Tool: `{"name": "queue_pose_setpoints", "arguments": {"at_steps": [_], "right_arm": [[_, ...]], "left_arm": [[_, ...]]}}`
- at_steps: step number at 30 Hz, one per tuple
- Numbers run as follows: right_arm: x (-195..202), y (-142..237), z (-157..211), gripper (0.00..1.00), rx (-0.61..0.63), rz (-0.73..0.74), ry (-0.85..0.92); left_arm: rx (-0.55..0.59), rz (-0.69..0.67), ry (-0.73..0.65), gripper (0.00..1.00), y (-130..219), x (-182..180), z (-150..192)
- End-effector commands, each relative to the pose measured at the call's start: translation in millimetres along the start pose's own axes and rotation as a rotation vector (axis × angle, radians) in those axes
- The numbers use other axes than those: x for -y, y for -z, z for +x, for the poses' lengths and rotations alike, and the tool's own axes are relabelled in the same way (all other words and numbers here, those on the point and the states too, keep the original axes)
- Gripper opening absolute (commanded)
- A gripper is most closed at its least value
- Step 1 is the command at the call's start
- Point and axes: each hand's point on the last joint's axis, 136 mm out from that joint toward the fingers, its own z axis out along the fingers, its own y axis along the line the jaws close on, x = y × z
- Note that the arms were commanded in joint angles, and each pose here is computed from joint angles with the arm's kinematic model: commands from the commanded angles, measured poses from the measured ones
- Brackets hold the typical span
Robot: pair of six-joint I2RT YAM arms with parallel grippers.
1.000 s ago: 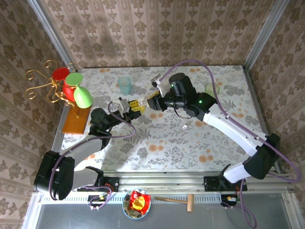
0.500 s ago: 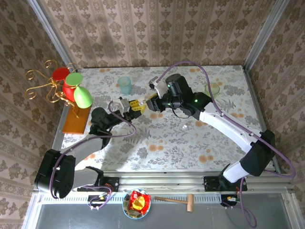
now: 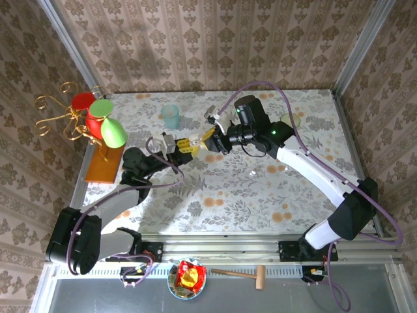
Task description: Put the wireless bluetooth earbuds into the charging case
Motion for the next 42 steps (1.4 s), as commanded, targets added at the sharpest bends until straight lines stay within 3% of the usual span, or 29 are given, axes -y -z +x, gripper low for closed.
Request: {"name": "queue_pose_setpoints", "arguments": {"at_steps": [1,6,10,20,25,34,42], "right_arm": [[-25.4,8.3,1.6,0.18,-0.003,-0.153,0.094],[-31.3,12.5,6.0,0.19,-0.022,-0.21,0.158],[-27.3,12.0,3.8,0.29,-0.03,-0.202,0.17],[-10.7,41.8,-31.7,0.56,0.127,-0.01,0.133],[16.0,47.3,-40.2,0.67,0.164,0.148,0.015],[10.8,28.7,-21.0,0.71,0.077,0.11,-0.069],[29.3,12.6,-0.2,0.66,-0.01,0.165,-0.129]], "left_arm": [[0.086,0.04,-0.05,0.0,0.0,7.6,-37.4],[0.092,0.054,-0.041,0.0,-0.3,9.4,-39.2],[0.092,0.057,-0.043,0.0,-0.1,9.9,-38.4],[0.082,0.043,-0.053,0.01,-0.2,4.2,-30.8],[0.084,0.048,-0.059,0.0,-0.8,3.0,-29.0],[0.082,0.051,-0.056,0.0,-2.1,0.9,-27.3],[0.088,0.06,-0.057,0.0,-2.4,2.4,-30.7]]}}
